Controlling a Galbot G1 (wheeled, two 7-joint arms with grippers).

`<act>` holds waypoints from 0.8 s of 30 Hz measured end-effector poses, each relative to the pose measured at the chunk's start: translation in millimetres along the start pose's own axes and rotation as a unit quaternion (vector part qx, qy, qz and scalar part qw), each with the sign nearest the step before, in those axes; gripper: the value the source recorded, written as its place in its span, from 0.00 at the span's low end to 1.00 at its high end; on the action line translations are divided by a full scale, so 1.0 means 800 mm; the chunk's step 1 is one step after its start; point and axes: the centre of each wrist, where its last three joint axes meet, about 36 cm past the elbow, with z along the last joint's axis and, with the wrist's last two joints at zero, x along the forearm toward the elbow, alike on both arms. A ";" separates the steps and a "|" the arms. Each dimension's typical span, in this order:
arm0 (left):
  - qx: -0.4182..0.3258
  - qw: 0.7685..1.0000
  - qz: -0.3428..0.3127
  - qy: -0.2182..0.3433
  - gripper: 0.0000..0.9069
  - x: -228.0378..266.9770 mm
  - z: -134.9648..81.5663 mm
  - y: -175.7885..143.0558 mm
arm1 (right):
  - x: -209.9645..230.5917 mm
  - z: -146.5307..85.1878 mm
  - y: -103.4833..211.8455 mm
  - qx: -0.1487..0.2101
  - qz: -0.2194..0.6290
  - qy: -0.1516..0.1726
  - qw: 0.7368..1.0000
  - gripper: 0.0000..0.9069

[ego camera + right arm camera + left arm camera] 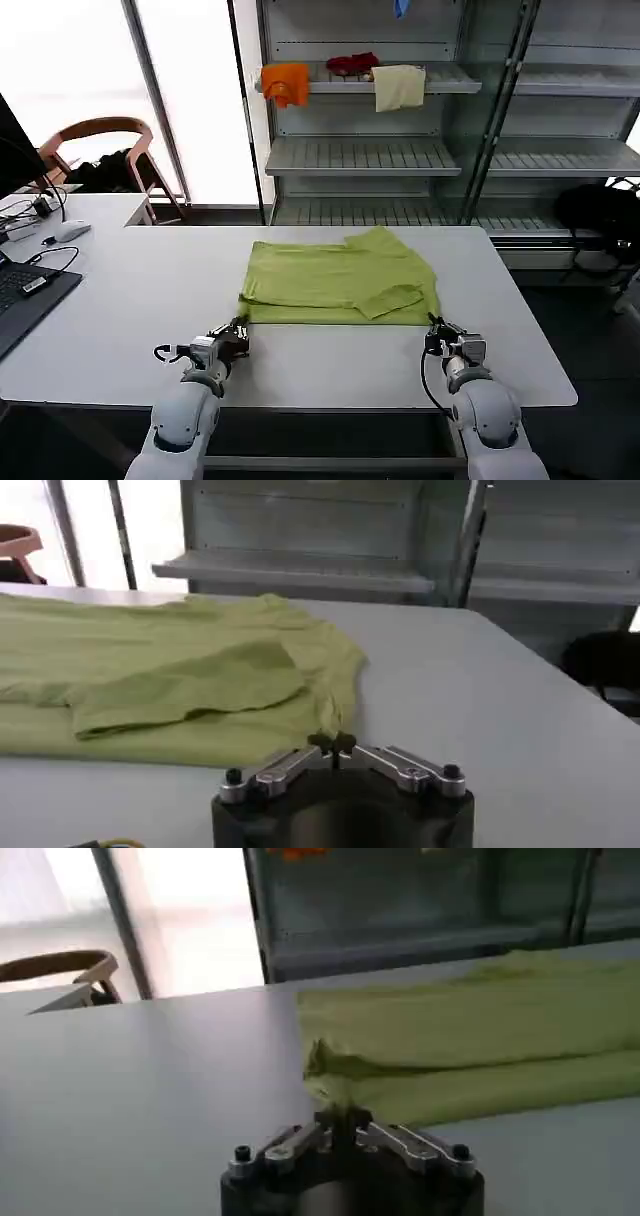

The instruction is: Fold and organize the clothes.

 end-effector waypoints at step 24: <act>0.074 0.996 -0.040 0.013 0.00 0.170 0.020 0.049 | 0.157 0.016 0.077 -0.003 -0.032 -0.006 0.999 0.00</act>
